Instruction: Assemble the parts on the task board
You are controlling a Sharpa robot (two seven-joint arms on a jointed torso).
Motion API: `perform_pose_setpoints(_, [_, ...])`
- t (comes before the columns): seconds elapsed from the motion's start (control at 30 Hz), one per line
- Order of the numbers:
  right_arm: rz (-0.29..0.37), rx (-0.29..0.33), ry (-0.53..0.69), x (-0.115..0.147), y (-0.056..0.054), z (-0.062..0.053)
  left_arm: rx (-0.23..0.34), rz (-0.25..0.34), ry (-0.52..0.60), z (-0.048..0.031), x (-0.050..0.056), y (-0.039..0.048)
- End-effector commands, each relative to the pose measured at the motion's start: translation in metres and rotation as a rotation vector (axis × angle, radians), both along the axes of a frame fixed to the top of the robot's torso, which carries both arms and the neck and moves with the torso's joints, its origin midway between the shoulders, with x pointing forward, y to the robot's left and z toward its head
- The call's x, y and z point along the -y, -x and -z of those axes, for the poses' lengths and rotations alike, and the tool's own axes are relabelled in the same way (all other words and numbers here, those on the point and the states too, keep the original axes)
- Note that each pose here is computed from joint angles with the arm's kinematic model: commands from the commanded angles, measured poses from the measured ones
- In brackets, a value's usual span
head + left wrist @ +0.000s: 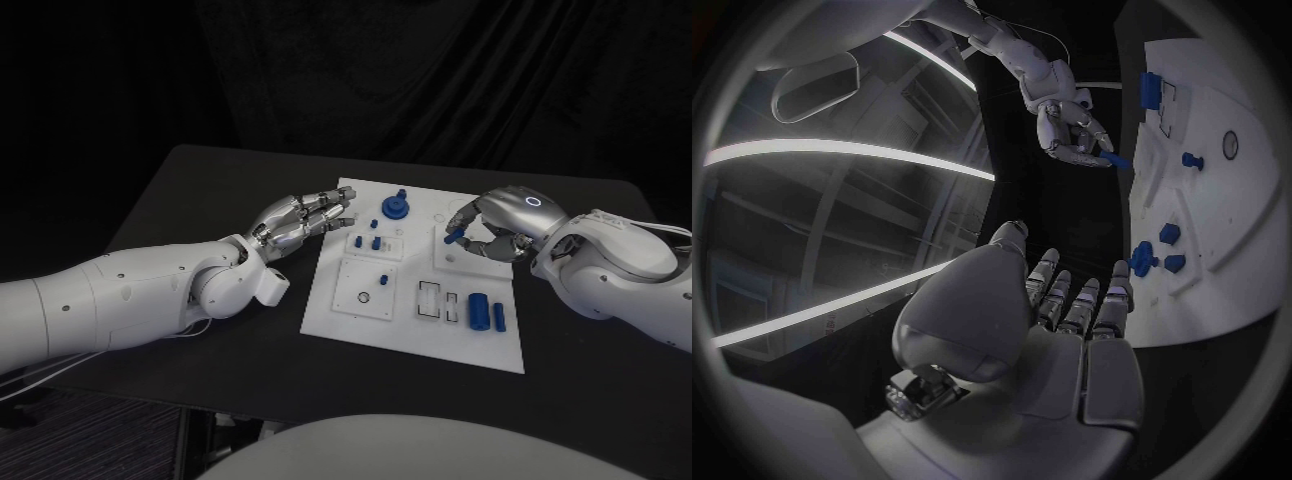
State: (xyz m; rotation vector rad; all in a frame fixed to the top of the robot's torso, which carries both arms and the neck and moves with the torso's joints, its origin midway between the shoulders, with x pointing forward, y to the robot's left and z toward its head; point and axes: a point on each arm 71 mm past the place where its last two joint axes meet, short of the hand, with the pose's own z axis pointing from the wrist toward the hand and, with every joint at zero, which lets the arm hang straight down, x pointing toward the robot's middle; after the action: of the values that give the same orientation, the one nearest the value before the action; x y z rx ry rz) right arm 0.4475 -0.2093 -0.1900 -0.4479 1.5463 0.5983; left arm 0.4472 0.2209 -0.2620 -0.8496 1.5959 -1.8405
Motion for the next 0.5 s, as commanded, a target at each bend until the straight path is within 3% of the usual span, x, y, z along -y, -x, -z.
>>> perform_pose_setpoints(0.03, [-0.009,0.021,-0.020,-0.006,0.004,-0.011,0.000,0.008,0.012,0.0001,0.002,0.0007])
perform_pose_setpoints(0.27, [-0.086,-0.013,-0.020,-0.030,0.020,-0.017,0.001,0.009,0.013,0.0001,0.003,0.0006])
perform_pose_setpoints(0.5, [-0.186,-0.059,-0.017,-0.063,0.039,-0.014,0.005,0.006,0.014,0.0000,0.003,0.0004])
